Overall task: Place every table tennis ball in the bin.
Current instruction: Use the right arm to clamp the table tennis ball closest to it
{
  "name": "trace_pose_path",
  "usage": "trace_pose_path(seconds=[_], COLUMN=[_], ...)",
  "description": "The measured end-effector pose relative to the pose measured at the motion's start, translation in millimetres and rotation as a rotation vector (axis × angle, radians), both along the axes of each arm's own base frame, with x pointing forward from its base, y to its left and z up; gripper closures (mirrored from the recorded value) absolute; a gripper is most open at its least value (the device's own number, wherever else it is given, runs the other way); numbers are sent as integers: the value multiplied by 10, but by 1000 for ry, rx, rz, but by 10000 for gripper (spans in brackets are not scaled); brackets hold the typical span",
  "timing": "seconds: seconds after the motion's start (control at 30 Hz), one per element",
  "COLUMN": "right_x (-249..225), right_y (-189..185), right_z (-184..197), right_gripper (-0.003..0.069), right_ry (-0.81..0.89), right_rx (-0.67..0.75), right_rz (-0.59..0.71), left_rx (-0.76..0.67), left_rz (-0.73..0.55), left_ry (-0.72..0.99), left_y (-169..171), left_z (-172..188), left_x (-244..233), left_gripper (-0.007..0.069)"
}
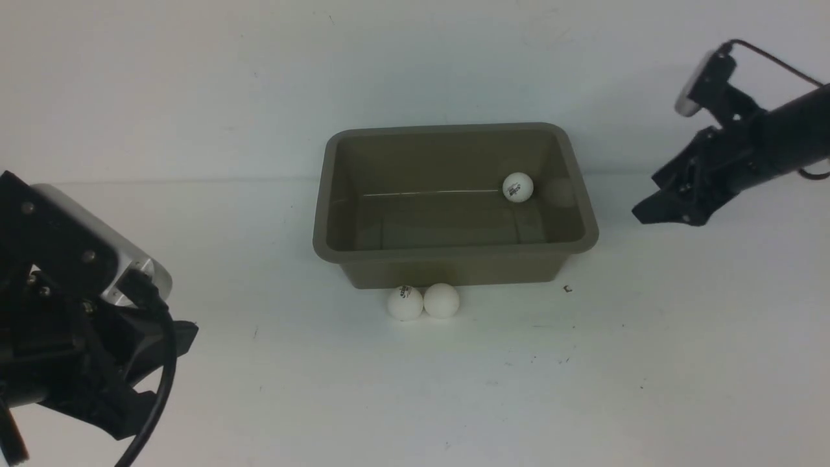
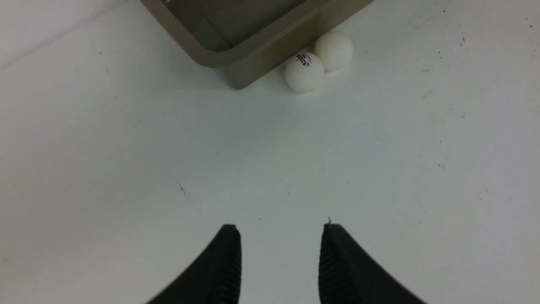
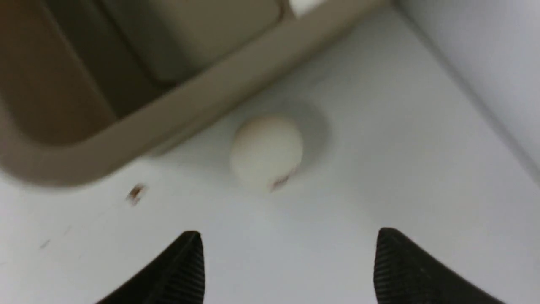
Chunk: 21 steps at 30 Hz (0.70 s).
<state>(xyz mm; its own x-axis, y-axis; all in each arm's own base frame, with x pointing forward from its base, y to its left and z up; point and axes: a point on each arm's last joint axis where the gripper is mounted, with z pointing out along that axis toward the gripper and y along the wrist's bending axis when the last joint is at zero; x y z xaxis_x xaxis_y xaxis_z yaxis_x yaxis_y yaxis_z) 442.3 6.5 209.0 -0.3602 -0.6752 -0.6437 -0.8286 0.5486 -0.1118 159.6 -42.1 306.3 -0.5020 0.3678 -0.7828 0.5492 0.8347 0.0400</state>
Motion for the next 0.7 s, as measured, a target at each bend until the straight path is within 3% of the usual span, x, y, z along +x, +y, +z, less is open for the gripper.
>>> trace_pose_path(seconds=[0.27,0.43,0.7], right_x=[116,132,211], right_y=[111,112,85], right_z=[-81,-128,-589], right_gripper=[168,168,168], right_ry=[-62,-58,-19], right_rx=[138,144,102], right_rz=[-22,-26,-7], left_rx=[0,0,0], left_rz=[0,0,-5], left_ry=[0,1,8], left_y=[0,0,-3], left_z=[0,0,-5], left_x=[0,-1,-7], left_gripper=[385,385,385])
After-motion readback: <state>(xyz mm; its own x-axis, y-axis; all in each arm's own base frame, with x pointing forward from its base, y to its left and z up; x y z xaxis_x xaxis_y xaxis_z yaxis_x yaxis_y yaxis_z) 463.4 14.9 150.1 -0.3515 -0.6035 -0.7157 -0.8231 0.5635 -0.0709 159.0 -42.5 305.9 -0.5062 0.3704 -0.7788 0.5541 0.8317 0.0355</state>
